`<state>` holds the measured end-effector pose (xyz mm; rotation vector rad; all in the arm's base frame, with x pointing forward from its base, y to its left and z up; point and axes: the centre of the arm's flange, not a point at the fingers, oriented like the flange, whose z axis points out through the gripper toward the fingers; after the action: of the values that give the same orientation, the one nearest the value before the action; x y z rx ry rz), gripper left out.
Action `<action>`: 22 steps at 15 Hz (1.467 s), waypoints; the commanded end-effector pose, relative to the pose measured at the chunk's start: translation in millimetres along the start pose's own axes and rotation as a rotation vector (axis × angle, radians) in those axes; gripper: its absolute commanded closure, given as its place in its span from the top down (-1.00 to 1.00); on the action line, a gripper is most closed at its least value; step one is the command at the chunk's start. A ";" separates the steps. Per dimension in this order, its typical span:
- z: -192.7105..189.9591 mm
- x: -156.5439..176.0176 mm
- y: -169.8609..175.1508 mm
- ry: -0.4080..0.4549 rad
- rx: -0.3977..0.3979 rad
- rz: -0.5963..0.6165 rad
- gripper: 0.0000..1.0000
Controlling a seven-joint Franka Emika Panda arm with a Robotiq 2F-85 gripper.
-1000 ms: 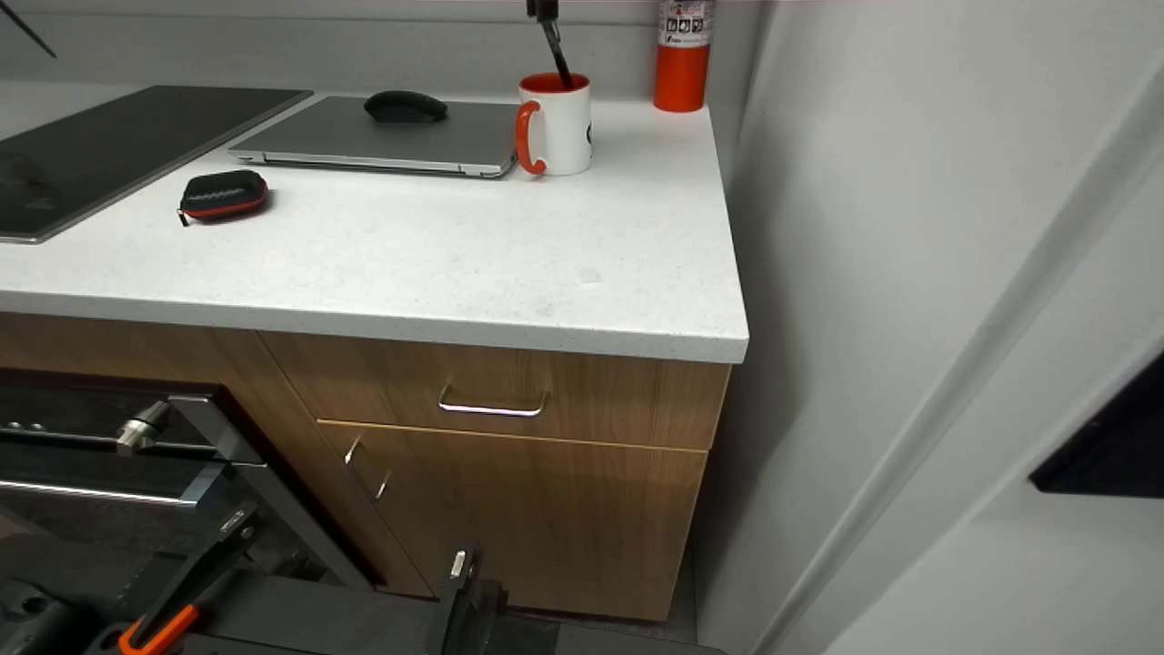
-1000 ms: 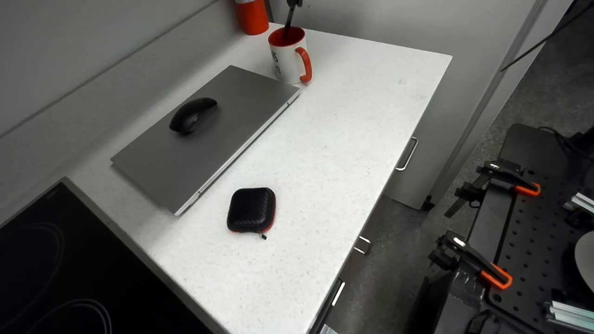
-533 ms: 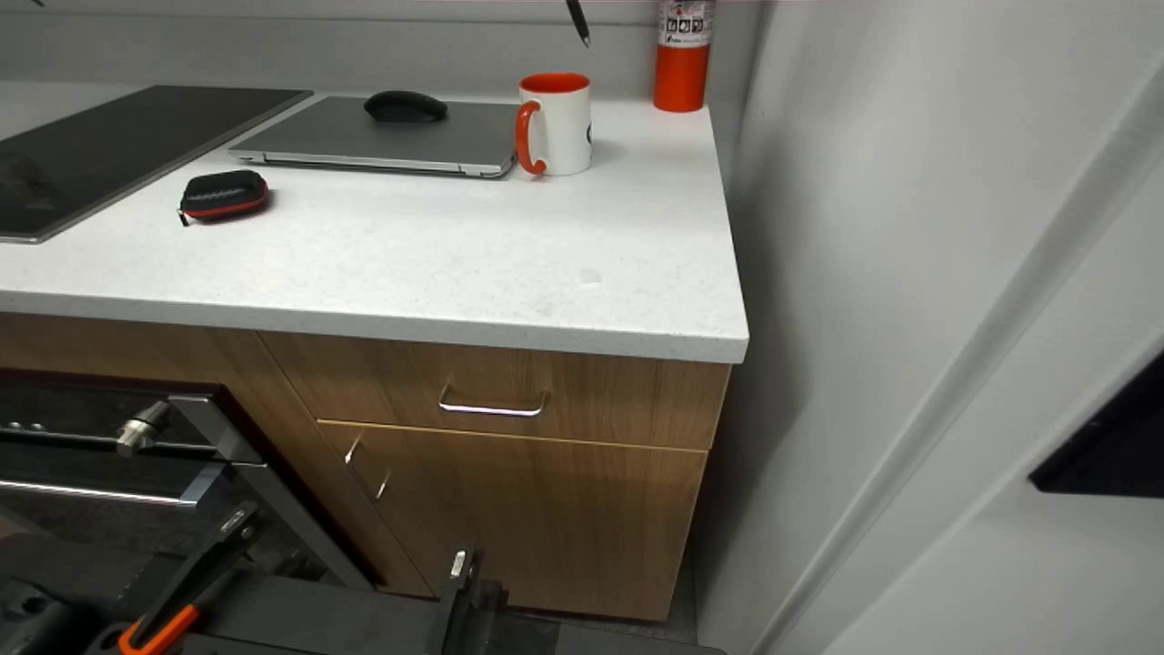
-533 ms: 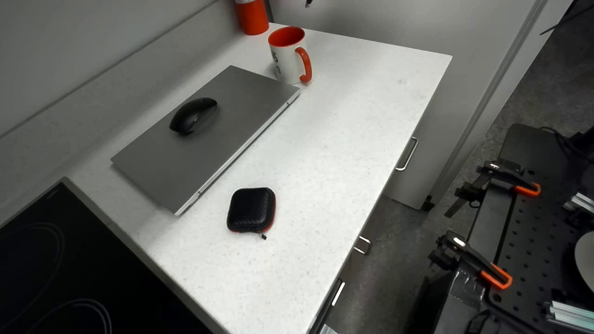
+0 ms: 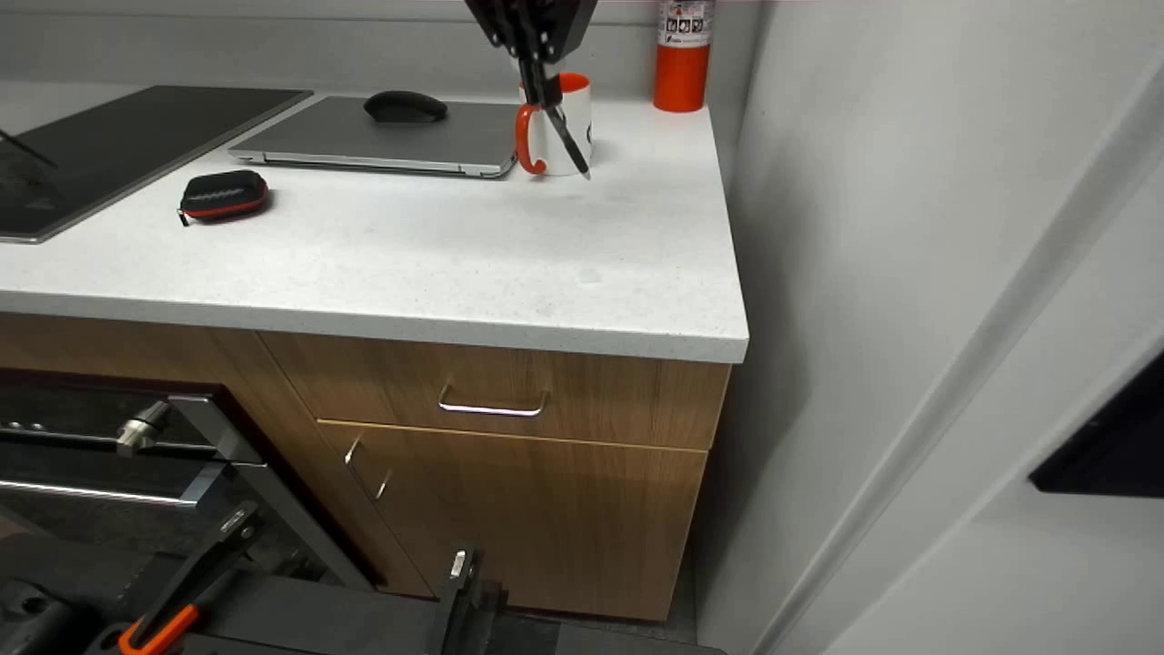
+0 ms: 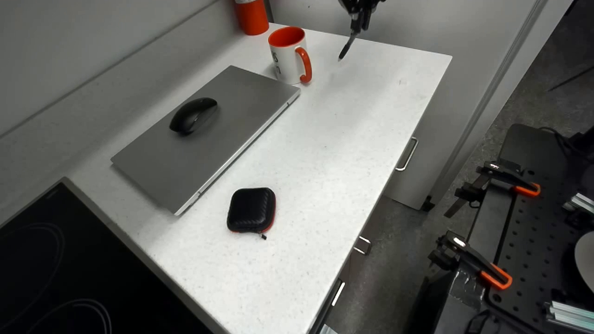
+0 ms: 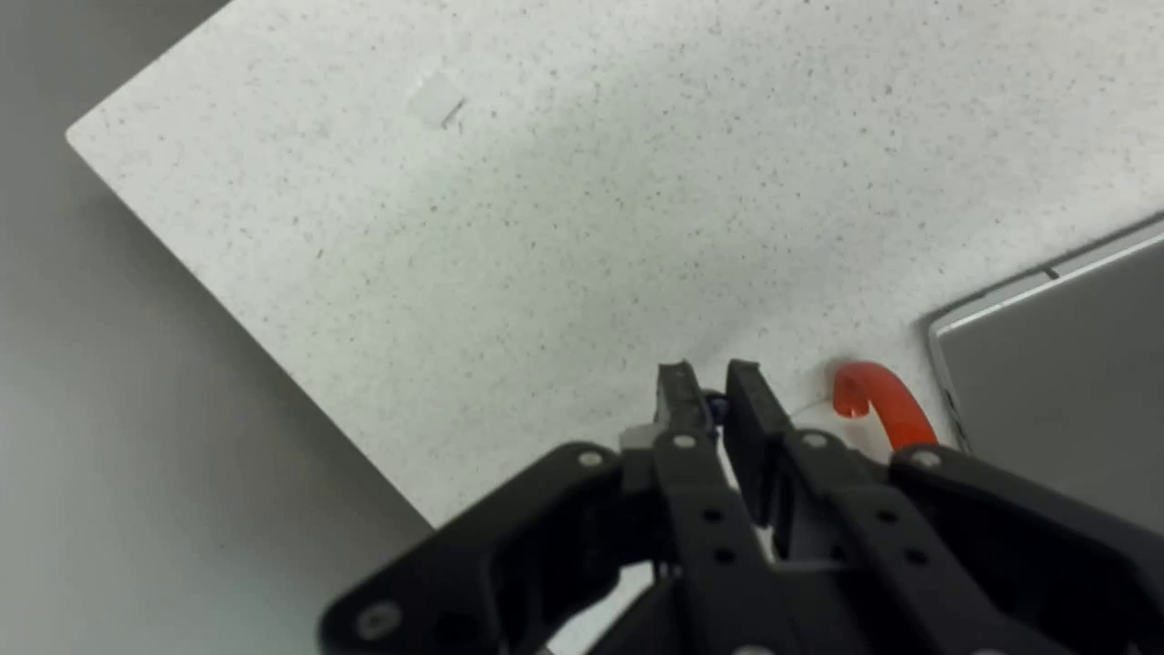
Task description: Remove the pen from the mug and put it on the counter
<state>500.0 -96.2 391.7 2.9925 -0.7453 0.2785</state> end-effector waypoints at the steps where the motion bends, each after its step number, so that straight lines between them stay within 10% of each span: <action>1: 38.9 -4.0 -27.2 0.010 -0.072 -0.001 -0.94; 9: 80.3 -3.3 -39.6 -0.158 -0.171 -0.033 -0.94; 10: 80.6 -2.0 -40.2 -0.161 -0.173 -0.026 -0.25; 19: 71.8 17.8 -38.3 -0.134 -0.157 -0.004 0.97; 22: 69.0 18.8 -39.1 -0.129 -0.152 -0.014 1.00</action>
<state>537.4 -76.9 323.7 2.8838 -0.7198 0.0447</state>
